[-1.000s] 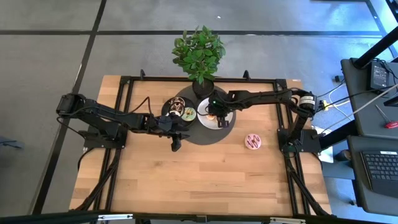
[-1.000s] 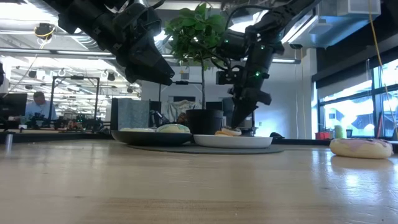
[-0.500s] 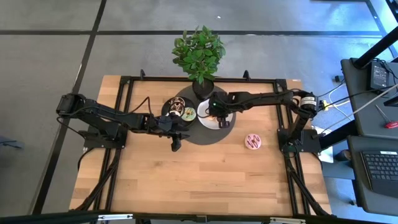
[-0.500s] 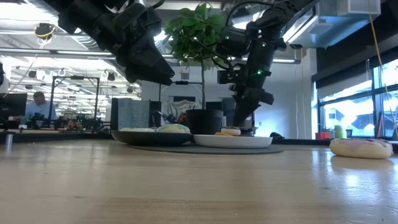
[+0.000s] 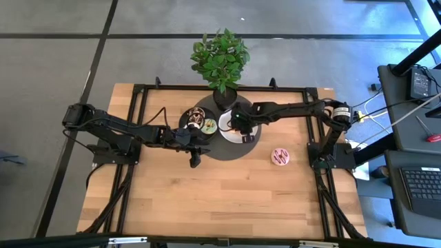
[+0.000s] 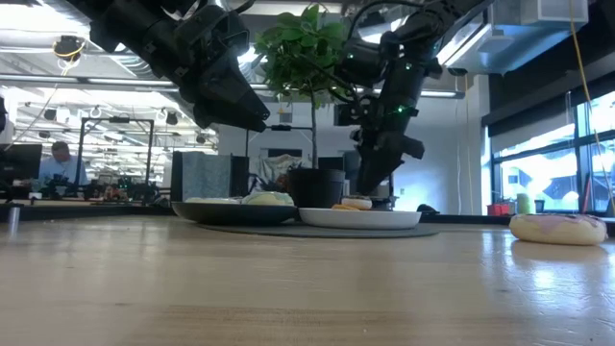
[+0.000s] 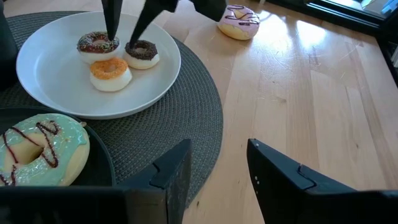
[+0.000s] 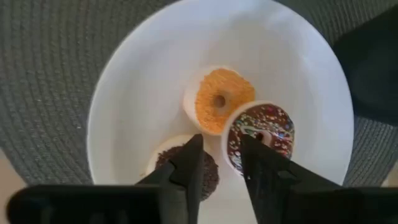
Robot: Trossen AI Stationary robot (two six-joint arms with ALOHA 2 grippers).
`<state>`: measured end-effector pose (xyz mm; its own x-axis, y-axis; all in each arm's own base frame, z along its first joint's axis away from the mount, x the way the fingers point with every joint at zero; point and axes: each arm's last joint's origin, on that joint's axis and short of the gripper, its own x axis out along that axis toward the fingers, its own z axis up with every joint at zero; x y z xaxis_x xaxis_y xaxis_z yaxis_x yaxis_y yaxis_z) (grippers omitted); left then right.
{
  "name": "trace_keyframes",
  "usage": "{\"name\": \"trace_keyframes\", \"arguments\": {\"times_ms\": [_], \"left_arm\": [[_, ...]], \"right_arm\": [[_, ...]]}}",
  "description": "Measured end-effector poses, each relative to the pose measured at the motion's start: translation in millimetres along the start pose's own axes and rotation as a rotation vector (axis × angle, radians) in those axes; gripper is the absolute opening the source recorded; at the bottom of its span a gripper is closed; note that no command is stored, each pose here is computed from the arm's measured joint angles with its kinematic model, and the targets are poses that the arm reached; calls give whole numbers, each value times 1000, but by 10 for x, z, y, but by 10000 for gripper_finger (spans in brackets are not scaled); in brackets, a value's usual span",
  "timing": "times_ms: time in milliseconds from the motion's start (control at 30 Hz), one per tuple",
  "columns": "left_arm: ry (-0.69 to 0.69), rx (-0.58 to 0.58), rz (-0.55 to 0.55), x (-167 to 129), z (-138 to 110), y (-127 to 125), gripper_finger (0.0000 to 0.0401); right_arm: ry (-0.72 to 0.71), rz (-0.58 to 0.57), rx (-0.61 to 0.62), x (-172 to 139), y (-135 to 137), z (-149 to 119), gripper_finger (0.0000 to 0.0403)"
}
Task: Pick & Place donuts
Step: Put the small brown donut on the white plate
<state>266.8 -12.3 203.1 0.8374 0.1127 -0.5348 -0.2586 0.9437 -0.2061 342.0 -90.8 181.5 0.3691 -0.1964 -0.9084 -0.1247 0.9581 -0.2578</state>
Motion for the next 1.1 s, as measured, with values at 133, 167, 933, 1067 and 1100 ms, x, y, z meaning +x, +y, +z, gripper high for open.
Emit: {"name": "trace_keyframes", "arguments": {"times_ms": [133,167,933,1067,1100], "left_arm": [[0,0,0,0,0,0,151],[0,0,0,0,0,0,150],[0,11,0,0,0,0,152],[1,11,0,0,0,1,150],[0,11,0,0,0,1,149]], "right_arm": [[-1,2,-4,0,2,1,135],[-3,4,-6,0,1,2,140],[-26,-48,5,-2,-29,35,154],[-26,-47,6,-2,-28,34,146],[-26,-47,6,-2,-28,34,143]]}}
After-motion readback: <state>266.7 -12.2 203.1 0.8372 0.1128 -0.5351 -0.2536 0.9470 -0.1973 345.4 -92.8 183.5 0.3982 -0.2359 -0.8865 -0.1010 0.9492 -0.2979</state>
